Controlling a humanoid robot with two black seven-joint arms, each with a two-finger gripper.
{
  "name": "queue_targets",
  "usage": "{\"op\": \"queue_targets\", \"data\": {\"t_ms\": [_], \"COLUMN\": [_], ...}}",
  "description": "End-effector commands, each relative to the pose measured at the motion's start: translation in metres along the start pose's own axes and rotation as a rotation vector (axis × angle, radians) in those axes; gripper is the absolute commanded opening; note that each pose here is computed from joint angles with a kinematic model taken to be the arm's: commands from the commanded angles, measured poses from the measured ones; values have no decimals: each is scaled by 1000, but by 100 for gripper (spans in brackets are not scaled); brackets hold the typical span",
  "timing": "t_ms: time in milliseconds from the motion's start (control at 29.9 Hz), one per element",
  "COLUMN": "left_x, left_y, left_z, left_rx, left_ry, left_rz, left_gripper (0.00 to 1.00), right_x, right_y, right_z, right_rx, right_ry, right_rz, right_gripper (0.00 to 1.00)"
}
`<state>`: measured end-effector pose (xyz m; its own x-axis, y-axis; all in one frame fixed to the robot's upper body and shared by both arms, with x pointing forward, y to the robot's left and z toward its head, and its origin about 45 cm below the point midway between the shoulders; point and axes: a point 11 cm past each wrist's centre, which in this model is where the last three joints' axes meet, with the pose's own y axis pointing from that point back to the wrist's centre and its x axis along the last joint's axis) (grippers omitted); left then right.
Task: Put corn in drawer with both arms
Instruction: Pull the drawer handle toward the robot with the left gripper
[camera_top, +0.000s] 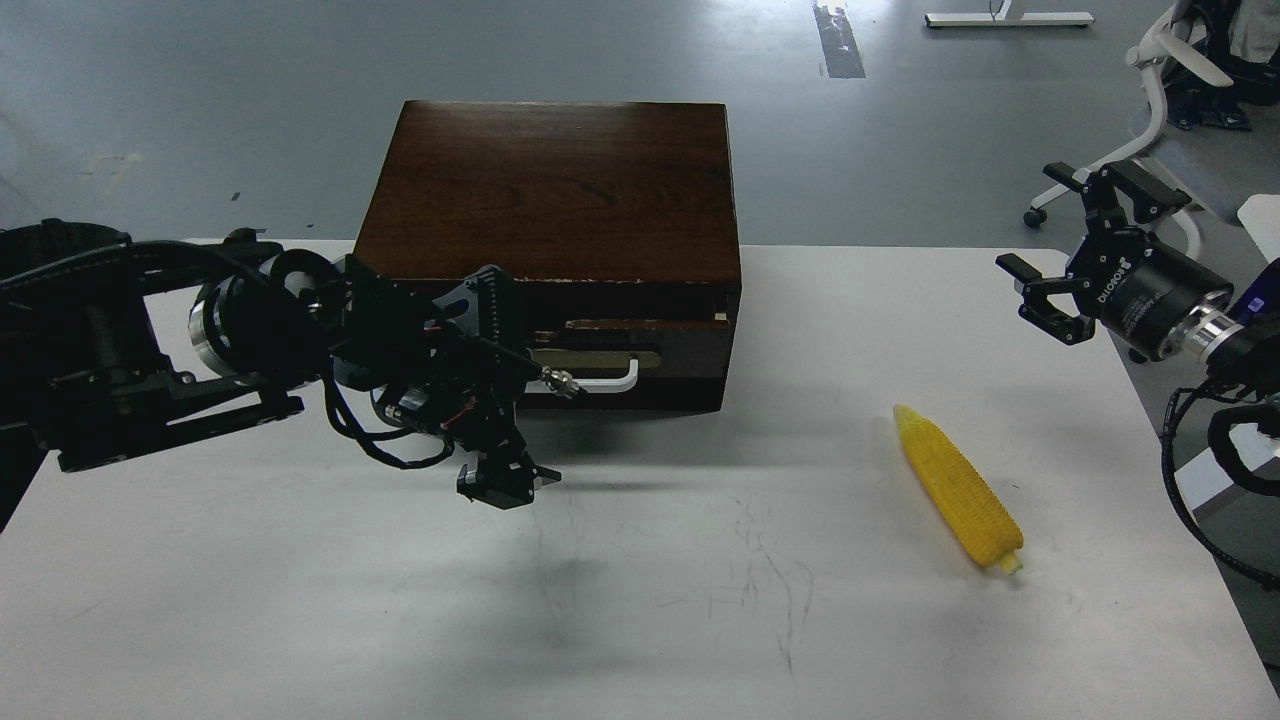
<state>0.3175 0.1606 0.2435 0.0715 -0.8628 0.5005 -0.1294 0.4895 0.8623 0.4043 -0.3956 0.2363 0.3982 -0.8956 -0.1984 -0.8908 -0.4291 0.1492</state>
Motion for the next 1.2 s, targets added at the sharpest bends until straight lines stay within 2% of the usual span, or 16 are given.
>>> {"op": "queue_targets", "data": {"t_ms": [0,401,1169], "left_x": [2,11,8], "left_y": [3,13,20], "left_z": [7,38,44], "left_rx": [-14,-116,-140], "left_ry": [-14,38,84], "left_rz": [9,76,97], "left_gripper": [99,99,99], "right_x": [0,0,5], "right_y": [1,1,5], "right_z": [2,2,-2], "right_rx": [-4,-2,2], "right_ry": [-2,-2,3], "right_rz": [2,2,14], "right_gripper": [99,99,99]}}
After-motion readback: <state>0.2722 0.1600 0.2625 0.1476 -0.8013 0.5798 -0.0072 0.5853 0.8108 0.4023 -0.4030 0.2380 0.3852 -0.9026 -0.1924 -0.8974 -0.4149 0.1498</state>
